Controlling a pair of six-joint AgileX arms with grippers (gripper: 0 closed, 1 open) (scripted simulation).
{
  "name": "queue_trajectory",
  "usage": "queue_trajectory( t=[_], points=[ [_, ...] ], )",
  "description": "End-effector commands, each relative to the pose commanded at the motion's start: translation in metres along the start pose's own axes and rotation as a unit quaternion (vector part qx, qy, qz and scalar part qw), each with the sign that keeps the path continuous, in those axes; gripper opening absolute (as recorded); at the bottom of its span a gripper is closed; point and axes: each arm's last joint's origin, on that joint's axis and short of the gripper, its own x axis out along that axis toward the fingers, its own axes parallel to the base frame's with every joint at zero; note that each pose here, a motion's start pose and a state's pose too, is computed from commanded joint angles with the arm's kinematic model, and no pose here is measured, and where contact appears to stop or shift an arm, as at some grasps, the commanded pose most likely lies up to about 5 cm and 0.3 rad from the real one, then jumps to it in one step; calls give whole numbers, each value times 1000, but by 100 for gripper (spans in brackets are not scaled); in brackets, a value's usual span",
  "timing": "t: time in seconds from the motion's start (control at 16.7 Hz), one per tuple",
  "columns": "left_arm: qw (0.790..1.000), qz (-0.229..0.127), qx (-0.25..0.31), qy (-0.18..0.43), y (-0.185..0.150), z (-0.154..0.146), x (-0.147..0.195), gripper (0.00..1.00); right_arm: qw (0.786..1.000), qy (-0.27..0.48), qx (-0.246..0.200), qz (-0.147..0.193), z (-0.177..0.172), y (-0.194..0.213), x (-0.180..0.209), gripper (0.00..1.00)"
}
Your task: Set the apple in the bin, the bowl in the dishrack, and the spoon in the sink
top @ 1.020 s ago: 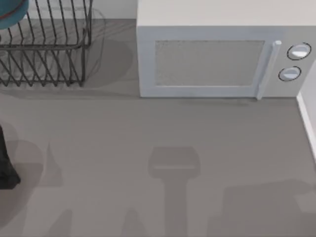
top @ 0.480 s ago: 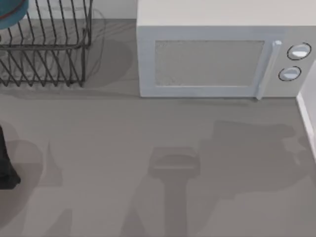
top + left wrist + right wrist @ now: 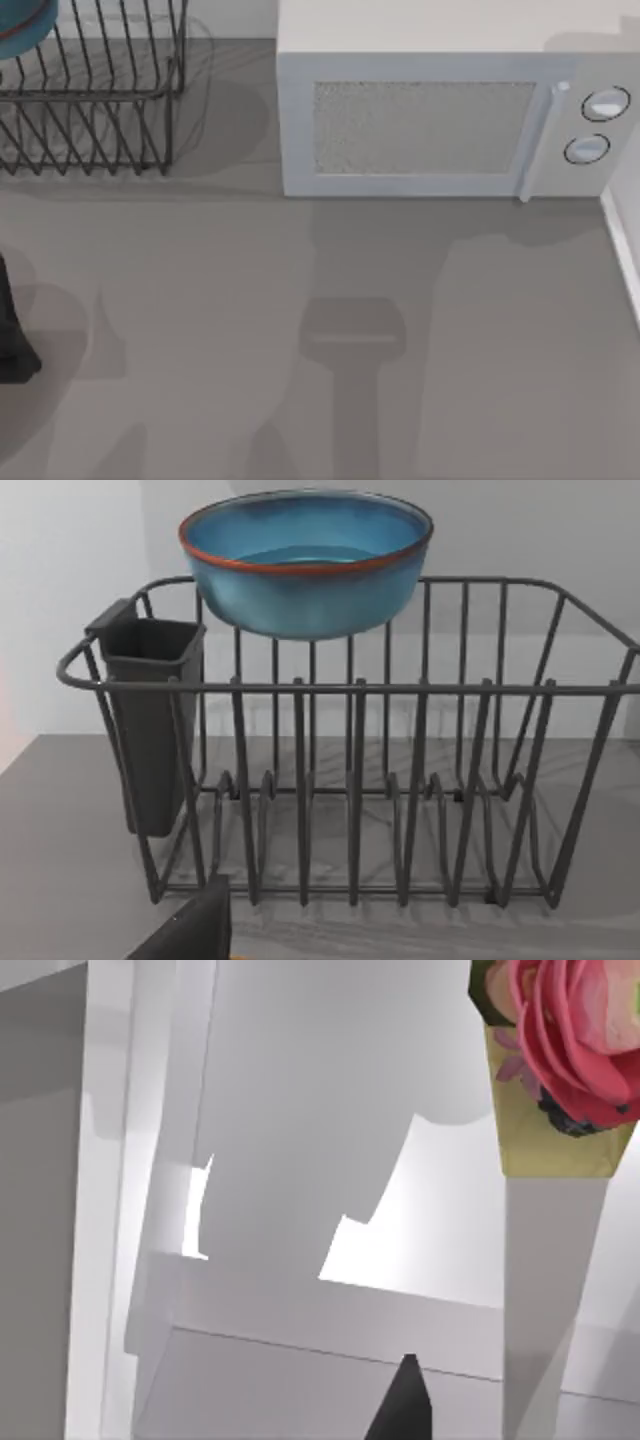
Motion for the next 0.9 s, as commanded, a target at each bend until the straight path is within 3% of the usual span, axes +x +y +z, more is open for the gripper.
queue_trajectory(
  t=[0.36,0.9],
  points=[
    [1000,0,0,0,0,0,0,100,1000,-23,3,-9,39,0,24,0],
    [1000,0,0,0,0,0,0,100,999,-30,8,-12,44,-1,30,0]
  ],
)
